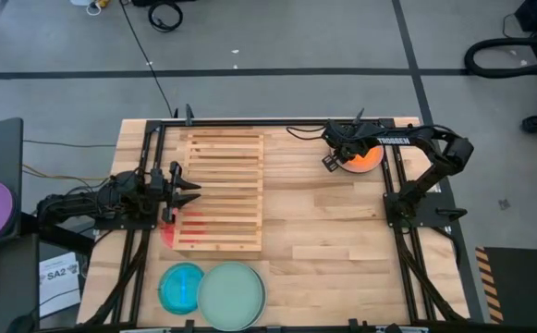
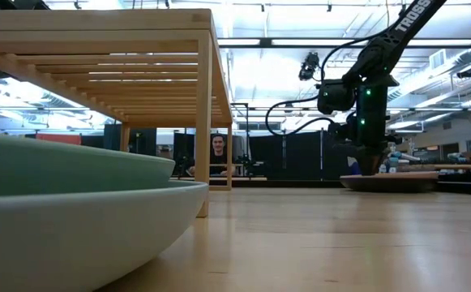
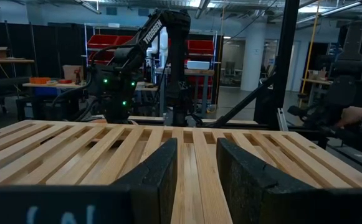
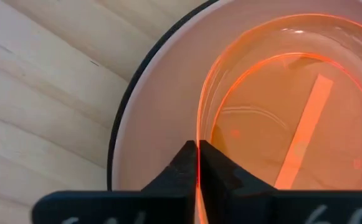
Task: Place and stack plates onto a shelf
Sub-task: Put the orange transparent plate on the shelf
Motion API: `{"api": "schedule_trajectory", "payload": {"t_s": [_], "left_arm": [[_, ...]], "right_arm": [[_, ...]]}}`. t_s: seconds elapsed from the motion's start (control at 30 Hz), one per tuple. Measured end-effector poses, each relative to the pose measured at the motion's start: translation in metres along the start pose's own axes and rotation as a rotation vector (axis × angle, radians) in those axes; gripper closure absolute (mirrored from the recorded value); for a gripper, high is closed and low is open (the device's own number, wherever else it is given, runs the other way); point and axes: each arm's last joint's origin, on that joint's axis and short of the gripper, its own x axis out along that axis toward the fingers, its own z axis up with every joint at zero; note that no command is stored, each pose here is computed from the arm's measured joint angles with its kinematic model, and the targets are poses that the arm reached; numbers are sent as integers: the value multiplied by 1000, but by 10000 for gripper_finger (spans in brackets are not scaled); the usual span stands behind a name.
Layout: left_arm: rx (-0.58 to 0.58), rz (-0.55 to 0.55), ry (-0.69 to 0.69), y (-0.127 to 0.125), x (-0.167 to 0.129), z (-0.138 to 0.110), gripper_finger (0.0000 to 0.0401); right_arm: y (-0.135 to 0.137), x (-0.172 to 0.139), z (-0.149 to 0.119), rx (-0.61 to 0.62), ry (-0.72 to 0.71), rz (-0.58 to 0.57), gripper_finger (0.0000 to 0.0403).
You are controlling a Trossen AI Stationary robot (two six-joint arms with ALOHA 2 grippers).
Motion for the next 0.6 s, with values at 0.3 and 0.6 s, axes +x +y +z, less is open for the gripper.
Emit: {"api": "schedule_trajectory", "payload": {"t_s": [0.3, 0.6], "left_arm": [[0, 0, 0, 0, 0, 0, 283], [0, 0, -1, 0, 0, 0, 283]], "right_arm": [[0, 0, 0, 0, 0, 0, 392], [-1, -4, 0, -8, 27, -8, 396]]}}
